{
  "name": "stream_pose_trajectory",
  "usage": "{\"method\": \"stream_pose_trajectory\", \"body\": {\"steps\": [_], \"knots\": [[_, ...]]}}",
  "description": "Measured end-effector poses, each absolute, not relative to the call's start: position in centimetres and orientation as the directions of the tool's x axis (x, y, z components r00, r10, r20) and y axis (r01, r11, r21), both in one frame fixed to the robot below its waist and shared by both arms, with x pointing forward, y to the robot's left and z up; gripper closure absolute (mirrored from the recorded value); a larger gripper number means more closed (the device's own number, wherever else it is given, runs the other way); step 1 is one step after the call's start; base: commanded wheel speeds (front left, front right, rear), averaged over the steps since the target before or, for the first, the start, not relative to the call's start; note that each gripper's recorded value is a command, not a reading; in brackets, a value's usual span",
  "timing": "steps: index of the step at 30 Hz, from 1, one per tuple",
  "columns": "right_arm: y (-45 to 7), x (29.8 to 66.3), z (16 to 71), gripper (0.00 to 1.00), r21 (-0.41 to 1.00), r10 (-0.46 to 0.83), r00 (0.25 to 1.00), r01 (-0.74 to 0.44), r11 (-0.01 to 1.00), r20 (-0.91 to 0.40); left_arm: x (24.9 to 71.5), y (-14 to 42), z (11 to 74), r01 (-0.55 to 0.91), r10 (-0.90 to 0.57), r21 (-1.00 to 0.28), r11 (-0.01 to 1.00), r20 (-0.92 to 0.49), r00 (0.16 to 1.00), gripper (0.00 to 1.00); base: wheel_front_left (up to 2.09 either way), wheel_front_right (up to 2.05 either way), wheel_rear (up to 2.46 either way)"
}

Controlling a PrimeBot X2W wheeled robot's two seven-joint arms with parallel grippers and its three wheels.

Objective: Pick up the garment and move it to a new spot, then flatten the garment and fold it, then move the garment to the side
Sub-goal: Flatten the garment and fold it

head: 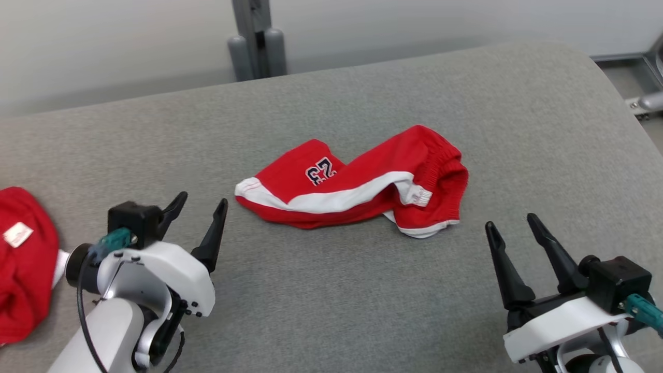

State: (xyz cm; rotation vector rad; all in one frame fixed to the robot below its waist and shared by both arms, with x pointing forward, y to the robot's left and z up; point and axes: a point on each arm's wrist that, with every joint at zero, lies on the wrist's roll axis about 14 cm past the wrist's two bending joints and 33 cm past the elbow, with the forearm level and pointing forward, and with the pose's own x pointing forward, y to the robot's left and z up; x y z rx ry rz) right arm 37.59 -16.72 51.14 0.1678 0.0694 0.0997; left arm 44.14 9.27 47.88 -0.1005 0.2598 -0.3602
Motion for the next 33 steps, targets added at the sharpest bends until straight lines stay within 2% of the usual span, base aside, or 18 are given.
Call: {"method": "stream_pose_trajectory", "body": {"steps": [6, 17, 18, 20, 27, 33], "knots": [[-17.8, 37.5, 49.5, 0.00, 0.190, 0.067, 0.993, -0.048, 0.981, -0.098, 46.0, 5.8, 43.5, 0.444, -0.482, -0.191, 0.875, -0.407, 0.776, 0.00, 0.00, 0.00, 0.00], [-18.9, 37.7, 46.5, 0.00, 0.213, 0.025, 0.986, 0.011, 0.977, -0.162, 49.0, 3.4, 38.1, 0.472, -0.540, -0.275, 0.838, -0.548, 0.639, 0.00, 0.00, 0.00, 0.00], [-18.9, 37.7, 46.3, 0.00, 0.213, 0.024, 0.986, 0.012, 0.977, -0.168, 49.1, 3.3, 37.9, 0.472, -0.543, -0.280, 0.836, -0.550, 0.635, 0.29, 0.00, 0.00, 0.00], [-18.8, 38.0, 46.1, 0.00, 0.213, 0.030, 0.985, 0.007, 0.977, -0.168, 49.4, 3.1, 37.9, 0.470, -0.547, -0.288, 0.834, -0.541, 0.638, 1.00, 0.00, 0.00, 0.00], [-16.8, 40.7, 47.0, 0.00, 0.209, 0.103, 0.986, -0.074, 0.975, -0.133, 49.9, 3.4, 38.7, 0.479, -0.553, -0.281, 0.832, -0.492, 0.672, 1.00, 0.00, 0.00, 0.00], [-14.0, 42.4, 45.3, 0.00, 0.205, 0.221, 0.952, -0.178, 0.962, -0.211, 49.7, 3.8, 39.0, 0.476, -0.550, -0.278, 0.835, -0.474, 0.688, 1.00, 0.00, 0.00, 0.00]]}}
